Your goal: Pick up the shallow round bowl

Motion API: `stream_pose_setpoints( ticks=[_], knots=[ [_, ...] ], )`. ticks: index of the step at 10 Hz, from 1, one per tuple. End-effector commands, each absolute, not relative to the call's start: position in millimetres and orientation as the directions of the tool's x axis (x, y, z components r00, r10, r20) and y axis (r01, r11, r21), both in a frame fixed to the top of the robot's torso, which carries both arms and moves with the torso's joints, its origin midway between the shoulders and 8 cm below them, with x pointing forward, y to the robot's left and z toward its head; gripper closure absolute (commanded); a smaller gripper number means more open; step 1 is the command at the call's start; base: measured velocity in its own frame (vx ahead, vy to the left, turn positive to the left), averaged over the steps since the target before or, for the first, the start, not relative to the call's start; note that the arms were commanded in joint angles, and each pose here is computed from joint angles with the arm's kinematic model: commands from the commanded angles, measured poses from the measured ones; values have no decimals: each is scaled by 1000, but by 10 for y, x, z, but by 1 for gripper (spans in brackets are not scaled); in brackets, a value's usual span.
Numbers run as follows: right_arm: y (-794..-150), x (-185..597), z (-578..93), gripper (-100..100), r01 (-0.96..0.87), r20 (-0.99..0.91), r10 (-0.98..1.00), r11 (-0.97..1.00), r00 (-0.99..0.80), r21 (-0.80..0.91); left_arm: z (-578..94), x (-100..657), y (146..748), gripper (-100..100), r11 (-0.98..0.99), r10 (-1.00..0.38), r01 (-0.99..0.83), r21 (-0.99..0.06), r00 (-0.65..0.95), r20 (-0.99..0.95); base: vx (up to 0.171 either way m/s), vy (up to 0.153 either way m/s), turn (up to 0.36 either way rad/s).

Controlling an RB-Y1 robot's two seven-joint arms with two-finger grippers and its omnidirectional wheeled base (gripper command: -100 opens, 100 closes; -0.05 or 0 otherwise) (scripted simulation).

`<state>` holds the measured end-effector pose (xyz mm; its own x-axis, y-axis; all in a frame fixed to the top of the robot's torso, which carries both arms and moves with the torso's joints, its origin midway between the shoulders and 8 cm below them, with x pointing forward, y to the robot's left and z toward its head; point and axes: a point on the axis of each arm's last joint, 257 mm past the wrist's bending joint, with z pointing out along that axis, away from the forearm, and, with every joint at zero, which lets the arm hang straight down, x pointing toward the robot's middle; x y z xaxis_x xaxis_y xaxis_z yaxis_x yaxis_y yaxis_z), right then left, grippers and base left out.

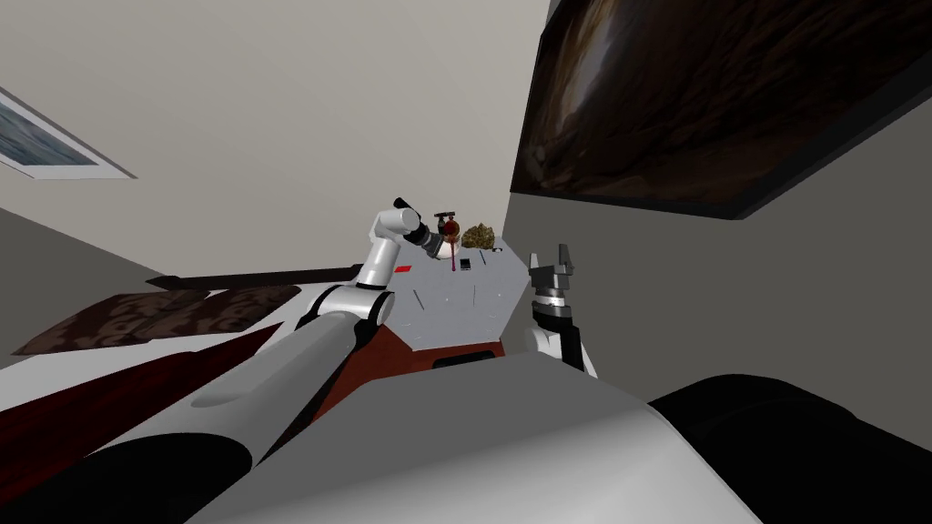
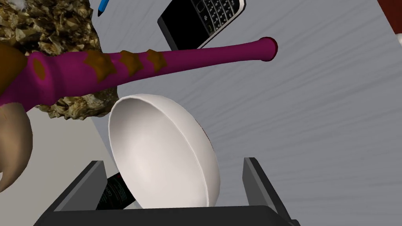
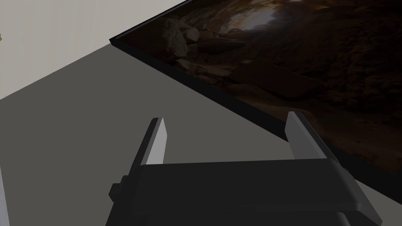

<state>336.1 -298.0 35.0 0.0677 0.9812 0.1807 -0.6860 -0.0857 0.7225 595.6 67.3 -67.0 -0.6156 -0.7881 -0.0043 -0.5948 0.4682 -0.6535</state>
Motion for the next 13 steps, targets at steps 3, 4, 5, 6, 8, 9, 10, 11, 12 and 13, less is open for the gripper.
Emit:
stream_pose_setpoints(
  ticks=[3,4,5,6,8,9,10,11,12,13],
  knots=[
    [-2980,3361,350,0,-686,181,981,-86,68,723,-757,5805,746,-100,534,-774,-643,-550,-634,-10,47,47,-33],
    [-2981,3361,350,0,-686,181,981,-86,68,723,-769,5787,755,-100,537,-773,-646,-542,-634,-9,64,54,-33],
    [-2981,3361,350,0,-686,181,981,-86,68,723,-816,5734,798,-100,554,-771,-663,-503,-637,-10,60,43,-34],
    [-2981,3361,350,0,-686,181,981,-86,68,723,-869,5685,847,-100,568,-770,-679,-465,-638,-9,90,42,-47],
    [-2981,3361,350,0,-686,181,981,-86,68,723,-997,5601,948,-100,583,-773,-707,-400,-634,-5,117,45,-52],
    [-2981,3361,350,0,-686,181,981,-86,68,723,-1072,5568,993,-100,585,-776,-719,-374,-631,-2,132,35,-39],
    [-2981,3361,350,0,-686,181,981,-86,68,723,-1012,5596,963,-100,582,-775,-712,-392,-632,-3,57,14,-5],
    [-2981,3361,350,0,-686,181,981,-86,68,722,-1021,5593,970,0,583,-775,-714,-388,-632,-3,10,3,2],
    [-2980,3361,350,0,-686,181,981,-86,68,722,-1059,5659,1003,-100,546,-806,-742,-389,-592,-2,-17,90,-353],
    [-2980,3362,351,0,-686,181,981,-86,67,722,-1078,5690,1021,-100,527,-820,-755,-390,-572,-1,-43,152,-385]
  ],
)
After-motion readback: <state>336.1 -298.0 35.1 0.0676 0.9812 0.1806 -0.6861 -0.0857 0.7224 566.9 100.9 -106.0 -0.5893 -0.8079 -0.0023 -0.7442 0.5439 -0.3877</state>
